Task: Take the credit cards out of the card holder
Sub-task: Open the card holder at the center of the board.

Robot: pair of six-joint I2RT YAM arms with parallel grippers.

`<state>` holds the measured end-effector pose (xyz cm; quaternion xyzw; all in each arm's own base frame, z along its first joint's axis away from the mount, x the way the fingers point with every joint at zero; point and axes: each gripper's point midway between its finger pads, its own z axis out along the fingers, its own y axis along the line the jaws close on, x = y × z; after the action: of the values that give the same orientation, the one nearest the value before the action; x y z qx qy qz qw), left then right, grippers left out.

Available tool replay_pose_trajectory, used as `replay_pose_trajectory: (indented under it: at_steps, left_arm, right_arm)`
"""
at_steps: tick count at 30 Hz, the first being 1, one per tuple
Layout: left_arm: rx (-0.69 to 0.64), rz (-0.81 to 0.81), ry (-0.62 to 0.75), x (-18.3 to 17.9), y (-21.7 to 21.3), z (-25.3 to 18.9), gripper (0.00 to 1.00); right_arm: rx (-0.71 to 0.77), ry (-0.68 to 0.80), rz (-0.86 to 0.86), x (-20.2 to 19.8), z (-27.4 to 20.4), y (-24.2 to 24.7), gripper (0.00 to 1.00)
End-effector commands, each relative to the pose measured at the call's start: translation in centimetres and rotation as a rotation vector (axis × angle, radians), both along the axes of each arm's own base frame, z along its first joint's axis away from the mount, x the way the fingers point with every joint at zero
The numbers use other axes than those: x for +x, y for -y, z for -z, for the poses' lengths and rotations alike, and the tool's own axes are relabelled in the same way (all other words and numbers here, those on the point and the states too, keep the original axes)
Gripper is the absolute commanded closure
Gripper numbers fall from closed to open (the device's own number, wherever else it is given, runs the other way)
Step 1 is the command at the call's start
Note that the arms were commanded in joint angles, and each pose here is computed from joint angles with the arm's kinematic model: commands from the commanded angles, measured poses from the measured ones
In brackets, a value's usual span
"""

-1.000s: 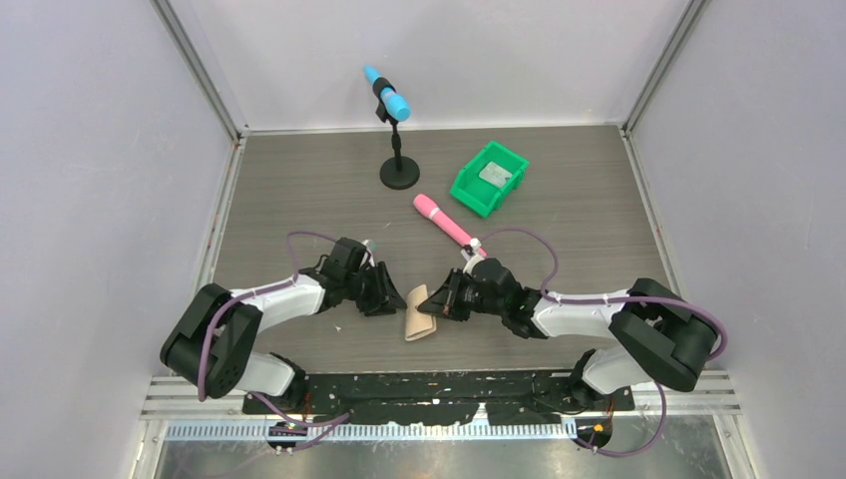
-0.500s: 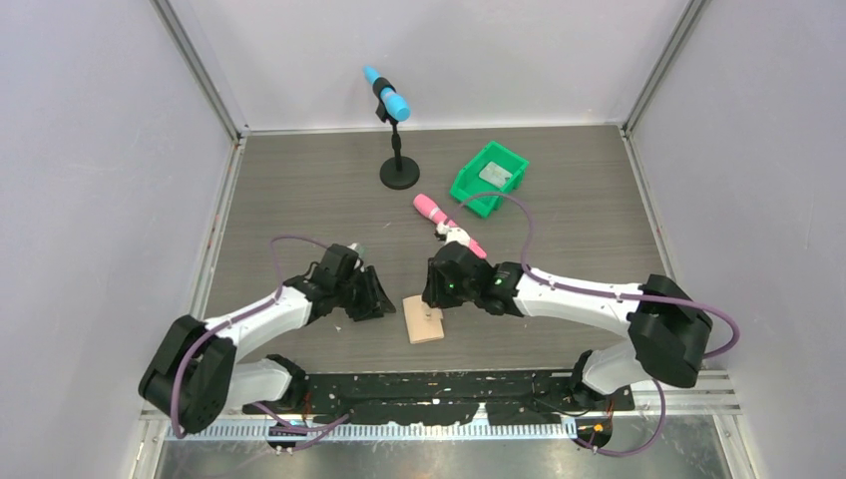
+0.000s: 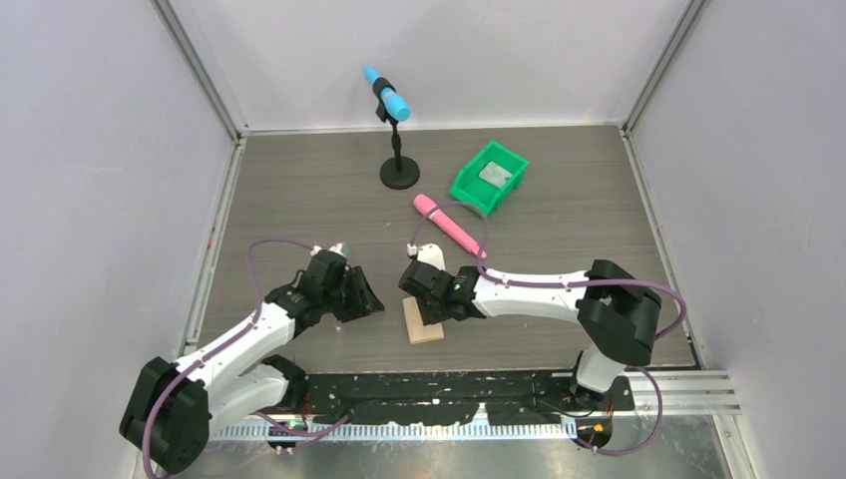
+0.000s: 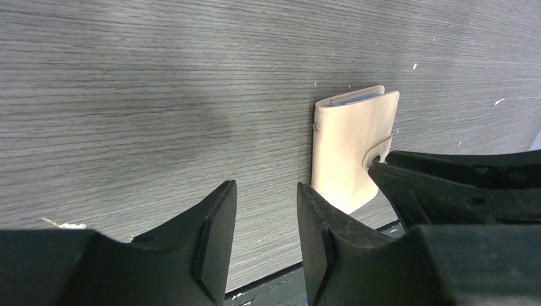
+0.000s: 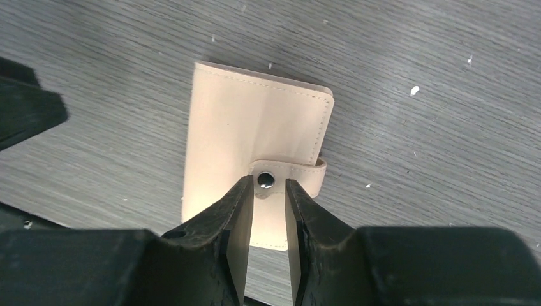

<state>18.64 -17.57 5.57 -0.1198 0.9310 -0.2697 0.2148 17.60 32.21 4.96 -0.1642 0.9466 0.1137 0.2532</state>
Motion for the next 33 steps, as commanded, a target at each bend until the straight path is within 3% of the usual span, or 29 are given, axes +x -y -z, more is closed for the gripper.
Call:
replay_pose_trajectory:
  at_steps: [1,16,33]
  left_arm:
    - [0.025,-0.010,0.013,-0.1,-0.7,0.2,0.58]
    - [0.011,-0.005,0.012,-0.1,-0.4,0.2,0.58]
    - [0.001,0.021,-0.009,-0.3,0.1,0.7,0.58]
  right_arm:
    - [-0.007,0.023,0.011,0.6,-0.4,-0.6,0.67]
    - [0.040,0.071,0.013,0.9,-2.1,-1.5,0.64]
    - [-0.046,0.030,-0.003,0.3,1.2,-1.6,0.64]
